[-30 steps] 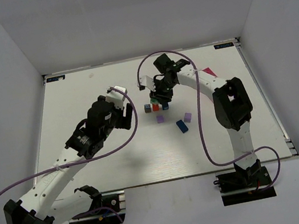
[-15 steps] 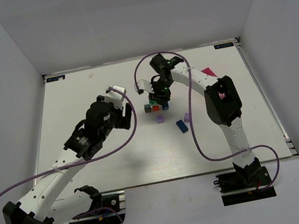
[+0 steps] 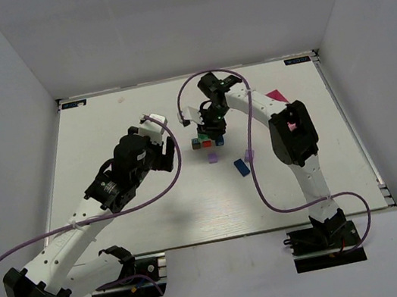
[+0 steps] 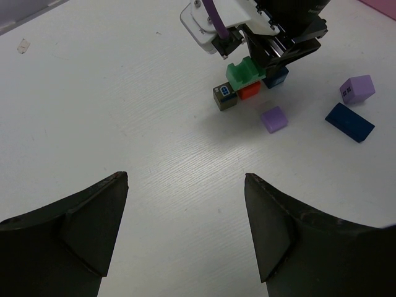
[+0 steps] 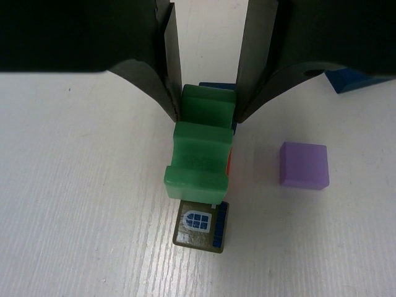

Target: Build the wood block tower

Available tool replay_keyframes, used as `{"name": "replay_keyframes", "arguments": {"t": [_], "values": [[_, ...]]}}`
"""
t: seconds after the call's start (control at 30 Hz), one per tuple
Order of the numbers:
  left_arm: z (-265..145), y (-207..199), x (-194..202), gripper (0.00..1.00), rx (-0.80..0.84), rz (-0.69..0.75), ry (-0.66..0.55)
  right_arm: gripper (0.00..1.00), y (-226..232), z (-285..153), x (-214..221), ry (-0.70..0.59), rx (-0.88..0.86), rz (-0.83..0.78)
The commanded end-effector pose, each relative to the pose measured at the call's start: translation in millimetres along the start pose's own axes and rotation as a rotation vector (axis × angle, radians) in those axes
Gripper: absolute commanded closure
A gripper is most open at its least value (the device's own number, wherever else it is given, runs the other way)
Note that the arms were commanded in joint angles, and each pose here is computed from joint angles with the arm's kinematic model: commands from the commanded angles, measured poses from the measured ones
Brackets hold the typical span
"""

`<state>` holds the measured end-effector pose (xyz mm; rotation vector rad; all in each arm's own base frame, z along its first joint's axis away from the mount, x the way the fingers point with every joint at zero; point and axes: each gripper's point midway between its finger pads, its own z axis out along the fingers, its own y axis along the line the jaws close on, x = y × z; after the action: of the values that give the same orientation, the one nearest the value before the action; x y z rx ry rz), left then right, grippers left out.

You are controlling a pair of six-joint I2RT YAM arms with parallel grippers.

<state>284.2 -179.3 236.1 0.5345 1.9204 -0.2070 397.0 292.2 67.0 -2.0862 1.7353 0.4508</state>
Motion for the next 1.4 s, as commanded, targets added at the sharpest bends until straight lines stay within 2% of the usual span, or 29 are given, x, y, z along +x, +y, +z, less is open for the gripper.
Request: {"name": "replay_keyframes", "arguments": {"t": [0.0,0.53,0.93,1.1,1.23,1.27,1.3,1.37], "values": [[-6.6,9.1,-5.2,0.14,-0.029,-0.013,-0.028,0.80,-2.9,-4.2,-7.1,-0.004,0.002,-0.020],[-6.6,9.1,-5.2,0.14,-0.029,-0.013,-0.028,0.77,-3.9,0.2,-1.2,0.021,0.007,-0.011],[-6.6,9.1,-5.2,0.14,-0.029,-0.013,-0.028,0.68,-3.9,0.2,2.0,0.031,0.011,-0.006],[-6.6,9.1,-5.2,0.14,-0.029,-0.013,-0.028,0.53,-4.4,0.5,2.9,0.034,0.016,-0.009],[-6.6,9.1,-5.2,0.14,-0.029,-0.013,-0.028,0.27,-5.2,-1.6,-0.3,0.021,0.036,-0.013],[-6.6,9.1,-5.2,0.14,-0.029,-0.013,-0.028,0.16,-6.1,-2.4,-1.4,0.016,0.042,-0.016],[-6.6,9.1,-5.2,0.14,-0.029,-0.013,-0.028,0.10,-5.3,-1.8,0.5,0.019,0.041,-0.011],[-6.6,9.1,-5.2,0.14,-0.029,-0.013,-0.028,0.10,-6.8,-3.4,-1.7,0.011,0.050,-0.015]]}}
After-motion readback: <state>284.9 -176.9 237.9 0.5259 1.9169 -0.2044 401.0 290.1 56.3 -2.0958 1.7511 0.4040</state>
